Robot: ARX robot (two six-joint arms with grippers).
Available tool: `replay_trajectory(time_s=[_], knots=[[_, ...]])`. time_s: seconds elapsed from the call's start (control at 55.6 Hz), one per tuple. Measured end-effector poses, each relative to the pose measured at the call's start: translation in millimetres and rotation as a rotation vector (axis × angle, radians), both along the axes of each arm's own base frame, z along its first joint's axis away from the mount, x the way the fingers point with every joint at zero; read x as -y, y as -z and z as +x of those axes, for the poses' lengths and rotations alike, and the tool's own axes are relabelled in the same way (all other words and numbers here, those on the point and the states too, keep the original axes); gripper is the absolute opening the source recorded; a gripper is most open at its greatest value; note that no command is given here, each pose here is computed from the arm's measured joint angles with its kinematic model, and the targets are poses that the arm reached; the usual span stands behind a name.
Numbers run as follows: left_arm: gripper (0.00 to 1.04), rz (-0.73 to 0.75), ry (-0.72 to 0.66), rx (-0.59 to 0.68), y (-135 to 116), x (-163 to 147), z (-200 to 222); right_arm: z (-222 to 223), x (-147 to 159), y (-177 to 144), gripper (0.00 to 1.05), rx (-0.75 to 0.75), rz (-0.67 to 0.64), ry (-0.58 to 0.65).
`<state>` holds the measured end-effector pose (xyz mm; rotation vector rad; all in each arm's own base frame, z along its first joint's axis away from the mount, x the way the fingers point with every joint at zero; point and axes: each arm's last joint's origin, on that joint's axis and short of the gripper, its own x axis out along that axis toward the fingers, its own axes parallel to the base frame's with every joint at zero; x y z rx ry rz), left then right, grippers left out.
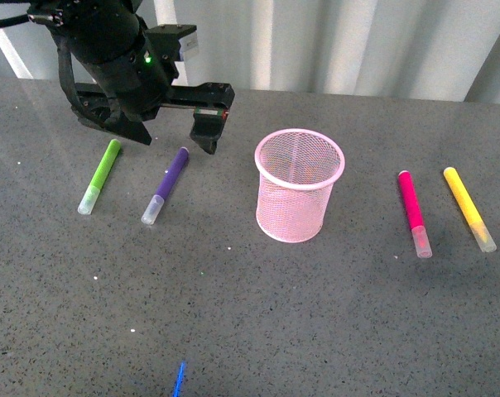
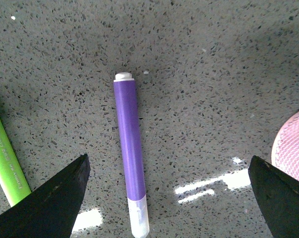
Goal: Insert purple and pink pens into pink cup
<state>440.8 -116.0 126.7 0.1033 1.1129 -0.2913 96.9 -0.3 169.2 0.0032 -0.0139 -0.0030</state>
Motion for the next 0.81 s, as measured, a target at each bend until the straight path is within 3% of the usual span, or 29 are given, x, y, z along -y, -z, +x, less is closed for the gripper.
replay_trajectory(time_s=[0.809], knots=[[0.98, 0.064, 0.031, -0.011, 49, 6, 17, 0, 0, 0, 0.98, 0.0, 0.0, 0.0]])
